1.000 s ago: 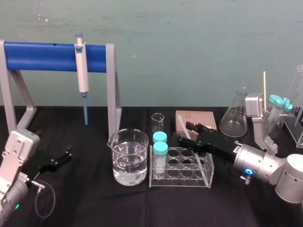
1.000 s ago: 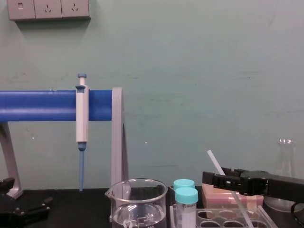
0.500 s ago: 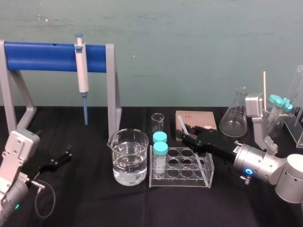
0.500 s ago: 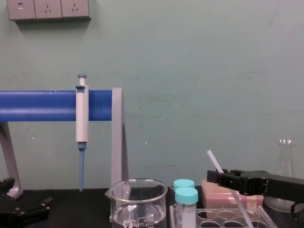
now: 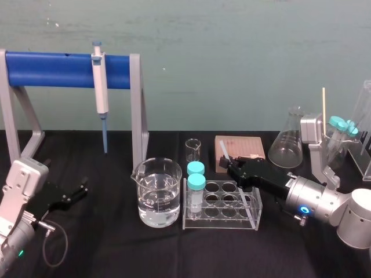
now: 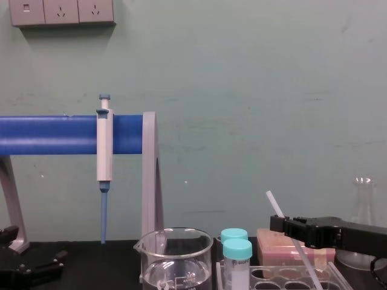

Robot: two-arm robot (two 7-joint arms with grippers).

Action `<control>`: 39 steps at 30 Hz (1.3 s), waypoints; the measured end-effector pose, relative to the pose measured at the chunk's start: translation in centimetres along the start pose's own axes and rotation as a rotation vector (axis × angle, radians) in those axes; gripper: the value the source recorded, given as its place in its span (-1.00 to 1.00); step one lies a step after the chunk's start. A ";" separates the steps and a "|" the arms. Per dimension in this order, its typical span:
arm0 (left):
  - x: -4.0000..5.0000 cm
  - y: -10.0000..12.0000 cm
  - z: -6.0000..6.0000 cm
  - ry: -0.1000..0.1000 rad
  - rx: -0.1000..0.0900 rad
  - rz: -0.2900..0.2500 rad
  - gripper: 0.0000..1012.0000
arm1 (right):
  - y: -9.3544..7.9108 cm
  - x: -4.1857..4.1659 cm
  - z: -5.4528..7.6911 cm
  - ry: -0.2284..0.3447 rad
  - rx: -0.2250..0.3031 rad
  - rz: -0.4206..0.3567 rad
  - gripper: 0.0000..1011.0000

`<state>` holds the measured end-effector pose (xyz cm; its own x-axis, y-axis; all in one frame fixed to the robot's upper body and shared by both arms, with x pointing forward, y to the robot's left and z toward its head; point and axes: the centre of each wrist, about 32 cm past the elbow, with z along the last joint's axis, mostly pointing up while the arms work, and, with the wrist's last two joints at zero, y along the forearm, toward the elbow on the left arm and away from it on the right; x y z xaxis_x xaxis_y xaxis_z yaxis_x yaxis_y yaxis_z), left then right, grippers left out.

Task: Pick up the stirring rod with one hand, then place it down.

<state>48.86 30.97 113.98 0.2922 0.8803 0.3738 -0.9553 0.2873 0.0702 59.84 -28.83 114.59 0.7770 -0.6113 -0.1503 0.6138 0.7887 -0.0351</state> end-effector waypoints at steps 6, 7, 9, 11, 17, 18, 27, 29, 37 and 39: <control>0.00 0.0 0.0 0.000 0.000 0.000 0.98 | 0.0 0.00 0.0 0.000 0.000 0.000 -0.86; 0.00 0.0 0.0 0.000 0.000 0.000 0.98 | 0.0 -0.06 0.0 -0.004 0.004 -0.002 -0.86; 0.00 0.0 0.0 0.000 0.000 0.000 0.98 | 0.0 -0.22 0.2 -0.017 0.016 -0.006 -0.86; 0.00 0.0 0.0 0.000 0.000 0.000 0.98 | 0.0 -0.40 0.4 -0.037 0.043 -0.016 -0.86; 0.00 0.0 0.0 0.000 0.000 0.000 0.98 | -0.2 -1.03 1.3 -0.098 0.140 -0.036 -0.86; 0.00 0.0 0.0 0.000 0.000 0.000 0.98 | -0.2 -1.10 1.5 -0.105 0.150 -0.036 -0.86; 0.00 0.0 0.0 0.000 0.000 0.000 0.98 | 0.2 -1.96 3.6 -0.207 0.268 -0.020 -0.86; 0.00 0.0 0.0 0.000 0.000 0.000 0.98 | 0.2 -2.18 4.3 -0.249 0.301 -0.024 -0.86; 0.00 0.0 0.0 0.000 0.000 0.000 0.98 | -0.1 -2.52 5.1 -0.417 0.408 -0.090 -0.86; 0.00 0.0 0.0 0.000 0.000 0.000 0.98 | -0.2 -2.49 4.9 -0.432 0.424 -0.106 -0.86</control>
<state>48.86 30.97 113.98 0.2923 0.8803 0.3737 -0.9552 0.2873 0.0703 58.45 -27.80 119.82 0.6405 -0.7261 0.2501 0.6241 0.6819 0.3815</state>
